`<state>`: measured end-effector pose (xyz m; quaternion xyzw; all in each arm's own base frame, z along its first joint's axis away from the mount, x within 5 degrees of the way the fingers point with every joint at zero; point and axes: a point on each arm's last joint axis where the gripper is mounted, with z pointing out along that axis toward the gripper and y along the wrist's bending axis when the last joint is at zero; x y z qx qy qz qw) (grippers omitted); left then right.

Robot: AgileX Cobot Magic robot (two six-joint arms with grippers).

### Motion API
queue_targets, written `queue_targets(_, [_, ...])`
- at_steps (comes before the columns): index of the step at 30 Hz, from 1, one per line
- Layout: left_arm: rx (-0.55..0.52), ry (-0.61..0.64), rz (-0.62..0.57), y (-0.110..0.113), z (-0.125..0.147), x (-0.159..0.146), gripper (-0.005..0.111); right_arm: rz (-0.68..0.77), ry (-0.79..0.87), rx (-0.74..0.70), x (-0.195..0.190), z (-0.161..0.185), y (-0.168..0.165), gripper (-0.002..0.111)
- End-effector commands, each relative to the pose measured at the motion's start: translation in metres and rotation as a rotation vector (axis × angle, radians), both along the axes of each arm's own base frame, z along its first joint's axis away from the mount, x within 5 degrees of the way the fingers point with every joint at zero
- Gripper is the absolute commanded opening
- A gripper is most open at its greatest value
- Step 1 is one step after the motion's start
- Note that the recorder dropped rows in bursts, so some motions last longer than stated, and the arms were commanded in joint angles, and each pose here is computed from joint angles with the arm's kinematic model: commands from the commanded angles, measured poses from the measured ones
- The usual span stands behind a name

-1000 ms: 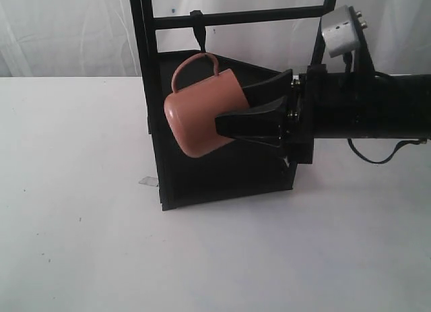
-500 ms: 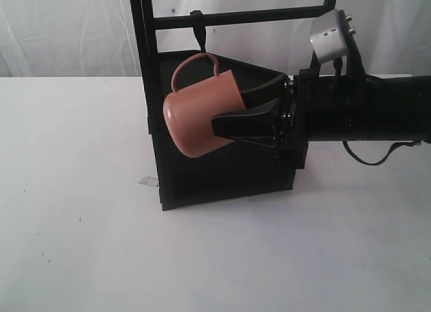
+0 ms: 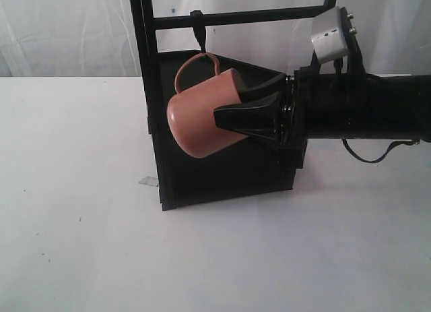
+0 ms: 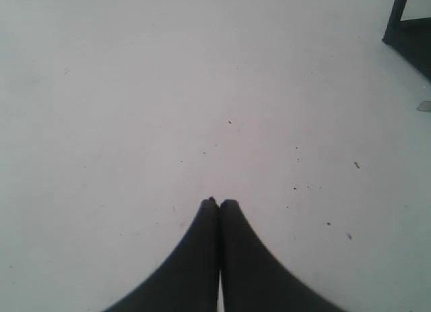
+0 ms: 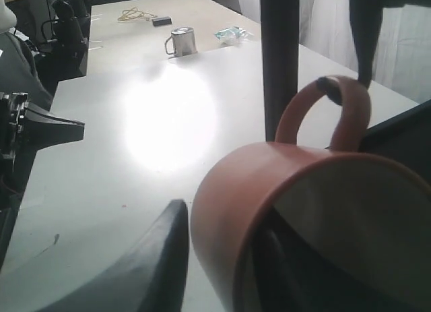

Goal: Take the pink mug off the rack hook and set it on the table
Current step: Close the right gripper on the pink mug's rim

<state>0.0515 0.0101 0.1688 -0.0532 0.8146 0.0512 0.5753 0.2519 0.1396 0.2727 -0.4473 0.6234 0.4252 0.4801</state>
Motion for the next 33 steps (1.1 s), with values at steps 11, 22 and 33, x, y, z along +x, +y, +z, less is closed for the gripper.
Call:
queue_targets(11, [-0.005,-0.004,-0.004,-0.0003,-0.0003,0.0001,0.0,-0.03,-0.012,-0.01,0.003,-0.0007,0.0009,0.024])
queue_targets(22, [-0.005,-0.004,-0.004,-0.0003,-0.0003,0.0001,0.0,-0.019,-0.038,-0.012,0.0025,-0.0004,0.001,0.004])
queue_targets(33, [-0.005,-0.004,-0.004,-0.0003,-0.0003,0.0001,0.0,0.046,-0.078,0.02,-0.0027,0.0031,0.0028,0.003])
